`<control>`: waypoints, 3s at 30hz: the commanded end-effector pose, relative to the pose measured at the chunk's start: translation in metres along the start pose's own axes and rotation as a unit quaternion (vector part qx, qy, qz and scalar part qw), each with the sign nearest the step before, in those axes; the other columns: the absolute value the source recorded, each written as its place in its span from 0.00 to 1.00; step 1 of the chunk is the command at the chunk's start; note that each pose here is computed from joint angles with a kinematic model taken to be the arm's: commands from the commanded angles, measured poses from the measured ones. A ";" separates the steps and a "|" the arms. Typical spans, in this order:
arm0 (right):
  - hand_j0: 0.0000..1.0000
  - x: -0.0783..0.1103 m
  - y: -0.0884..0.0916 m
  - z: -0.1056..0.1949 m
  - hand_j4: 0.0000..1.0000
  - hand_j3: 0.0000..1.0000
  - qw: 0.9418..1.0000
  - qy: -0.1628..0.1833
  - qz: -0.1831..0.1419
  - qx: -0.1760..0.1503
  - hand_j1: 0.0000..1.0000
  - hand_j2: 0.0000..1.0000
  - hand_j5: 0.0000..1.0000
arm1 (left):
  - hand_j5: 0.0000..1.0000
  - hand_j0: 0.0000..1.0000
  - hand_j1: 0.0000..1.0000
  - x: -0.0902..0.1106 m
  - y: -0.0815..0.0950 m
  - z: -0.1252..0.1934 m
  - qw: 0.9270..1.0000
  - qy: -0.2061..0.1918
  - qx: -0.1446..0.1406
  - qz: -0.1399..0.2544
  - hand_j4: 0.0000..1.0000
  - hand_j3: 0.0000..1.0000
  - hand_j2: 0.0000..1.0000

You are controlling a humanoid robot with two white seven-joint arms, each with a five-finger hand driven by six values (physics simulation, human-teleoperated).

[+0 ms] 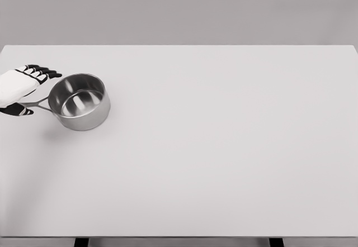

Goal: Rotate pot handle

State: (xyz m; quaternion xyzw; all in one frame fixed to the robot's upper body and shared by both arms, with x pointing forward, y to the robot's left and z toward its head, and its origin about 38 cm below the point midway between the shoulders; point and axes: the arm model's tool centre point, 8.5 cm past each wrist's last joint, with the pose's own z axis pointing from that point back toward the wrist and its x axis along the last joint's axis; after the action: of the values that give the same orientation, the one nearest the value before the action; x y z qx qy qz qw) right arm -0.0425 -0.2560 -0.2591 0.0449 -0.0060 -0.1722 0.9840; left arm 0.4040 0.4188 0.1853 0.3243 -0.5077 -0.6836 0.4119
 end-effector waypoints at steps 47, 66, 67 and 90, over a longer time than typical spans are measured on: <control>1.00 0.000 0.000 0.000 1.00 1.00 1.000 0.000 0.000 0.000 1.00 1.00 1.00 | 1.00 1.00 1.00 -0.032 0.001 -0.004 0.999 0.039 -0.011 0.014 1.00 1.00 1.00; 1.00 0.000 0.000 0.000 1.00 1.00 1.000 0.000 0.000 0.000 1.00 1.00 1.00 | 1.00 1.00 1.00 -0.051 0.004 0.003 0.998 0.060 -0.017 0.019 1.00 1.00 1.00; 1.00 0.000 0.000 0.000 1.00 1.00 1.000 0.000 0.000 0.000 1.00 1.00 1.00 | 1.00 1.00 1.00 -0.052 0.003 0.003 0.998 0.061 -0.018 0.021 1.00 1.00 1.00; 1.00 0.000 0.000 0.000 1.00 1.00 1.000 0.000 0.000 0.000 1.00 1.00 1.00 | 1.00 1.00 1.00 -0.011 0.029 0.028 0.997 -0.028 0.056 0.046 1.00 1.00 1.00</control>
State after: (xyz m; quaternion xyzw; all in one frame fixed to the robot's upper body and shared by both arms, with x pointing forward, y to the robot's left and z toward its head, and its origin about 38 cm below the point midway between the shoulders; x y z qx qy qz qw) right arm -0.0425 -0.2560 -0.2591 0.0449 -0.0060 -0.1722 0.9840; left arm 0.3909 0.4430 0.1923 0.3017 -0.5377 -0.6565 0.4346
